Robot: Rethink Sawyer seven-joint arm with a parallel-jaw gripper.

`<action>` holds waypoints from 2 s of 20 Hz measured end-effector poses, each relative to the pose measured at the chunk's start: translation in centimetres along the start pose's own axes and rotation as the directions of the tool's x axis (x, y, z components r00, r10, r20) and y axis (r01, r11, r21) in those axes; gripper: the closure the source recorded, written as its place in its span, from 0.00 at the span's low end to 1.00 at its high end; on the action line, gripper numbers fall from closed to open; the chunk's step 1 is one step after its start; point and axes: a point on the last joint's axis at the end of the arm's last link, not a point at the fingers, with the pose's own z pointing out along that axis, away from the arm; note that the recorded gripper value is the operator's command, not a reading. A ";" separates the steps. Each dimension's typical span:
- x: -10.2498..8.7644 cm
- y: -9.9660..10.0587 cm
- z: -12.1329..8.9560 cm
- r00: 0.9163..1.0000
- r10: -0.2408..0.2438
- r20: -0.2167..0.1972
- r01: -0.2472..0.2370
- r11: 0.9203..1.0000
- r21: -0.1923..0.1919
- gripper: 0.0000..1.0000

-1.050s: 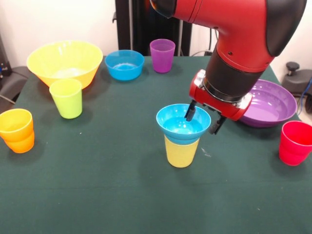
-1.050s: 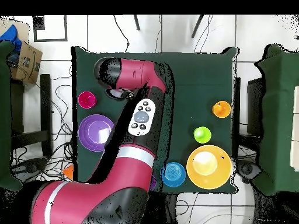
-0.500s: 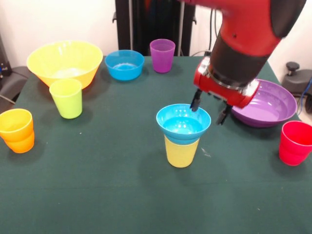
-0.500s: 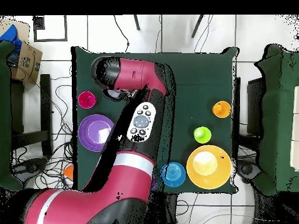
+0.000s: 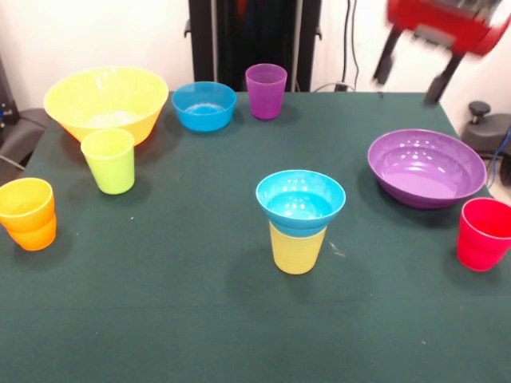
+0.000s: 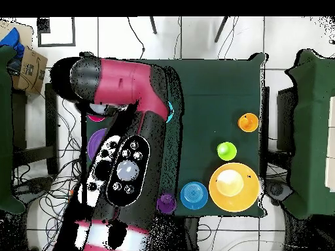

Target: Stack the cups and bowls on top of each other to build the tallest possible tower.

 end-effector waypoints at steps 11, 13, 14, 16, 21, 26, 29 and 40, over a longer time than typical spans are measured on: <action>1.0 -0.3 -2.8 0.989 0.076 0.130 -0.056 0.987 -0.154 0.00; 1.0 -0.5 -1.8 0.984 0.086 0.154 -0.061 0.985 -0.162 0.00; 1.0 -0.6 -0.9 0.982 0.092 0.168 -0.064 0.984 -0.166 0.00; 1.5 -0.7 1.1 0.976 0.101 0.192 -0.067 0.982 -0.175 0.00; 3.0 -0.5 5.1 0.974 0.102 0.204 -0.064 0.981 -0.181 0.00; 4.4 0.1 7.9 0.979 0.094 0.184 -0.059 0.981 -0.184 0.00; 5.6 0.2 9.8 0.983 0.086 0.160 -0.057 0.983 -0.177 0.00; 7.3 -1.6 12.2 0.990 0.103 0.093 -0.087 0.984 -0.154 0.00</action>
